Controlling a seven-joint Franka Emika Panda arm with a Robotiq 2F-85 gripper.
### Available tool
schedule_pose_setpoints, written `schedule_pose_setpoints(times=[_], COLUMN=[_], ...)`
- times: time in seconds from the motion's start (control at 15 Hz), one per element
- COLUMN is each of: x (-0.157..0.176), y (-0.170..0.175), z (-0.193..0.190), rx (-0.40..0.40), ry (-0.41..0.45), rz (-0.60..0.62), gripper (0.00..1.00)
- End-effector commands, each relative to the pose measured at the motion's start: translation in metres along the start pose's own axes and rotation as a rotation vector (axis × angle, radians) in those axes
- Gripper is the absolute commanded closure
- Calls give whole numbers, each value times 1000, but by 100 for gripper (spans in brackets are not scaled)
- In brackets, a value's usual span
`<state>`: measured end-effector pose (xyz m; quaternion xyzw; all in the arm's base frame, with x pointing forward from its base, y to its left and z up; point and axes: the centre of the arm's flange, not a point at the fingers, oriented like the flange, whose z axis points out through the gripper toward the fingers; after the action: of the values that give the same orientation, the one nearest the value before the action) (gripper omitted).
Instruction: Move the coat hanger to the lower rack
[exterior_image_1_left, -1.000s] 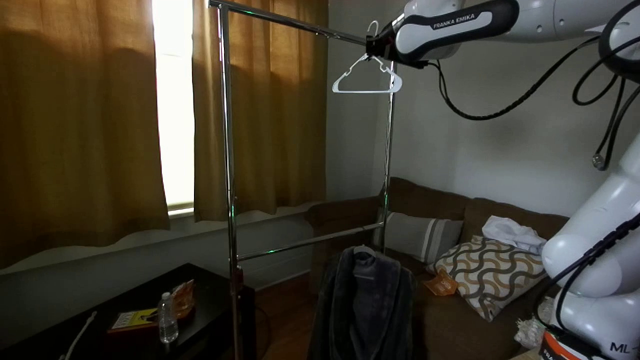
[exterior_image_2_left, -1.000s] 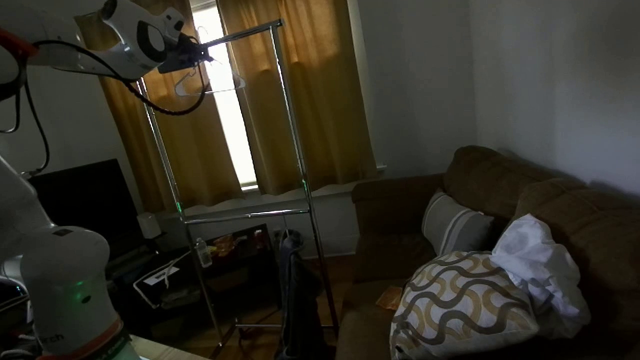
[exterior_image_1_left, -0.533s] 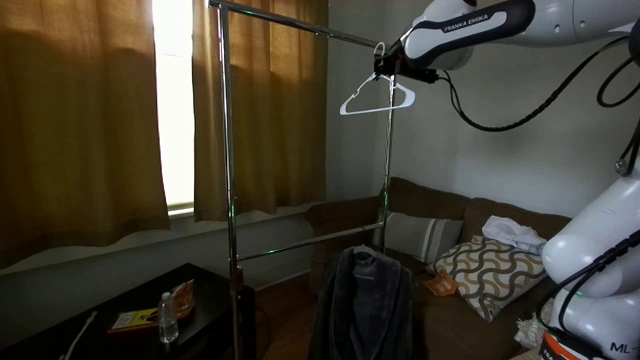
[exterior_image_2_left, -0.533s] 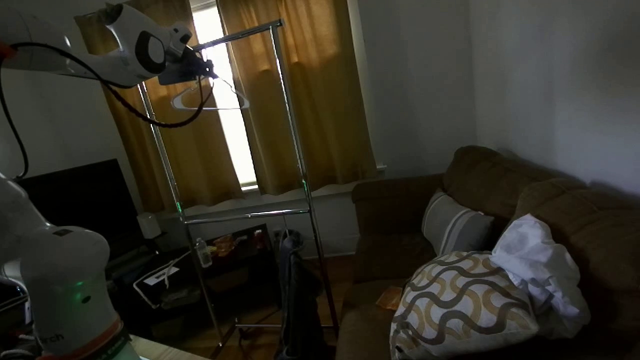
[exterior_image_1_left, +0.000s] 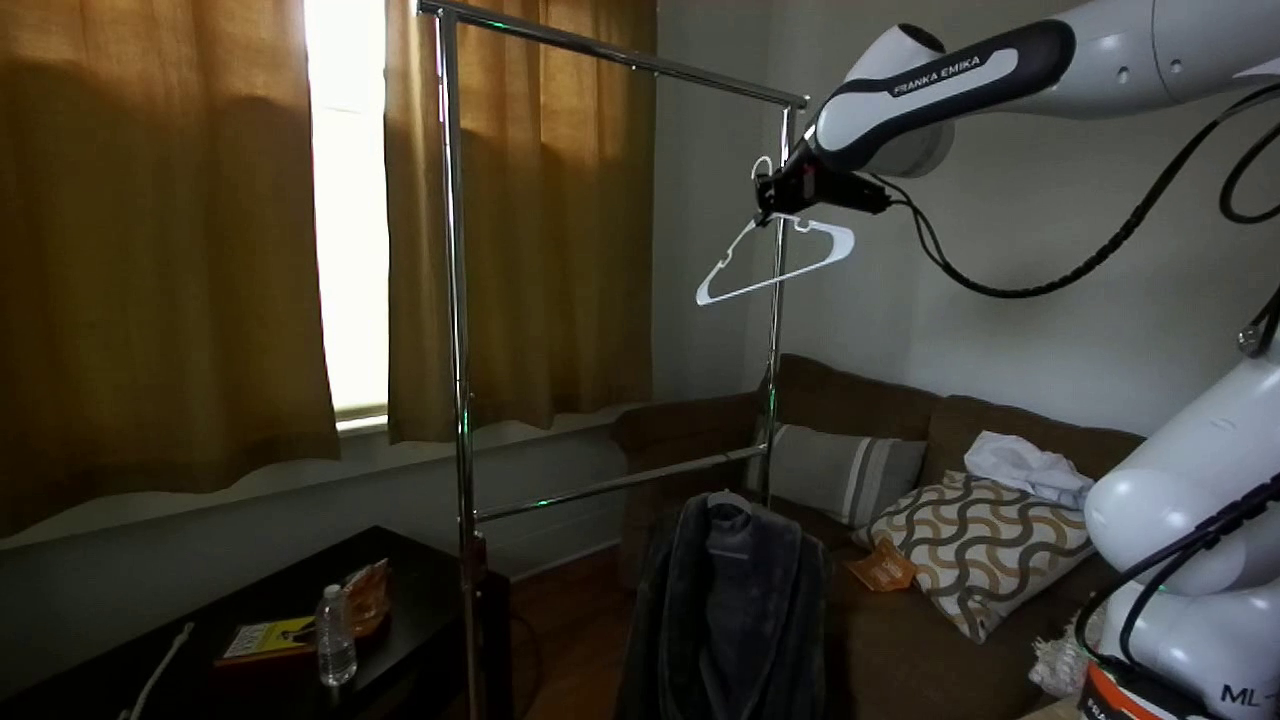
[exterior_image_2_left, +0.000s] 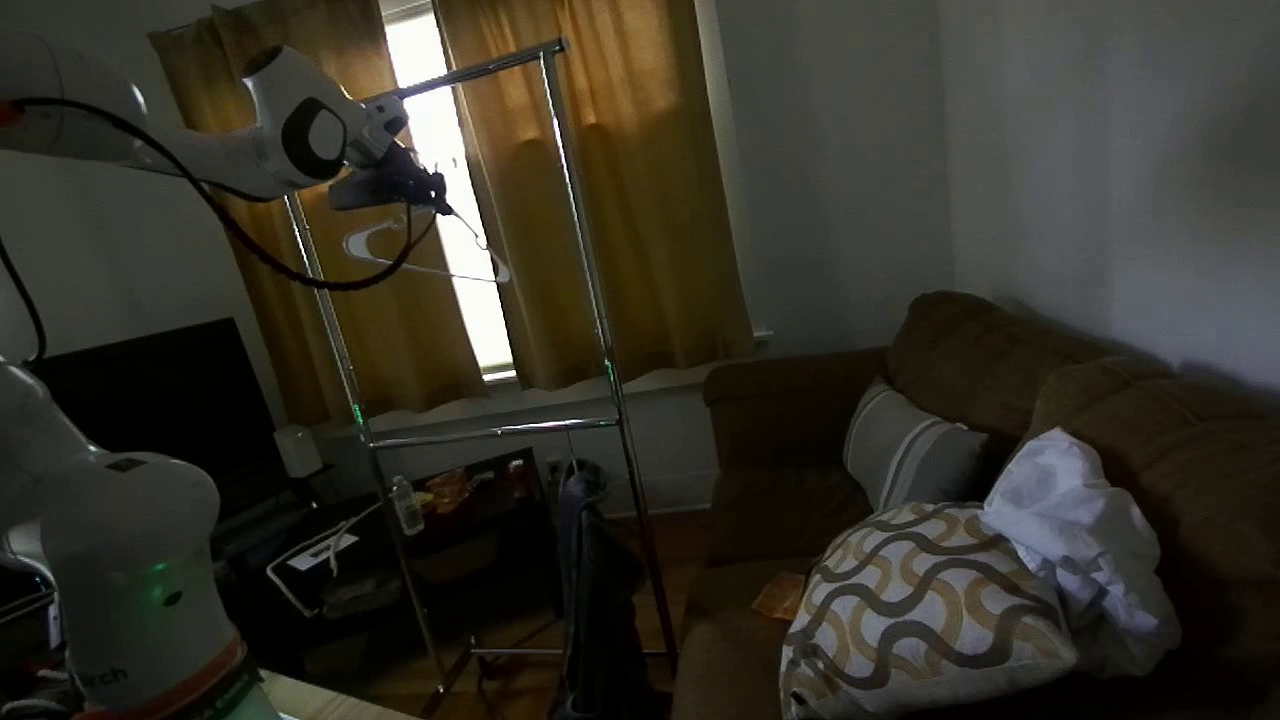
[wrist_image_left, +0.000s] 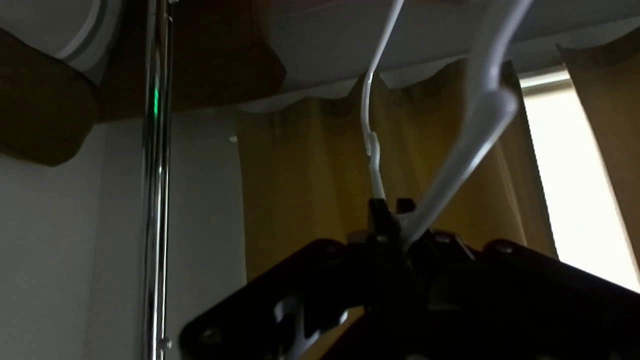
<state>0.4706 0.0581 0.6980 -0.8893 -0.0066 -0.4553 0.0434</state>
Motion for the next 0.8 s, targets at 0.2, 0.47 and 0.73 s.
schedule_pose_setpoints(times=[0.2, 0.47, 0.73], x=[-52, -55, -58], y=[7, 1, 3], z=[29, 41, 43], rx=[68, 50, 51], ry=[-158, -204, -215], rz=[-58, -89, -102], gripper=[98, 92, 92])
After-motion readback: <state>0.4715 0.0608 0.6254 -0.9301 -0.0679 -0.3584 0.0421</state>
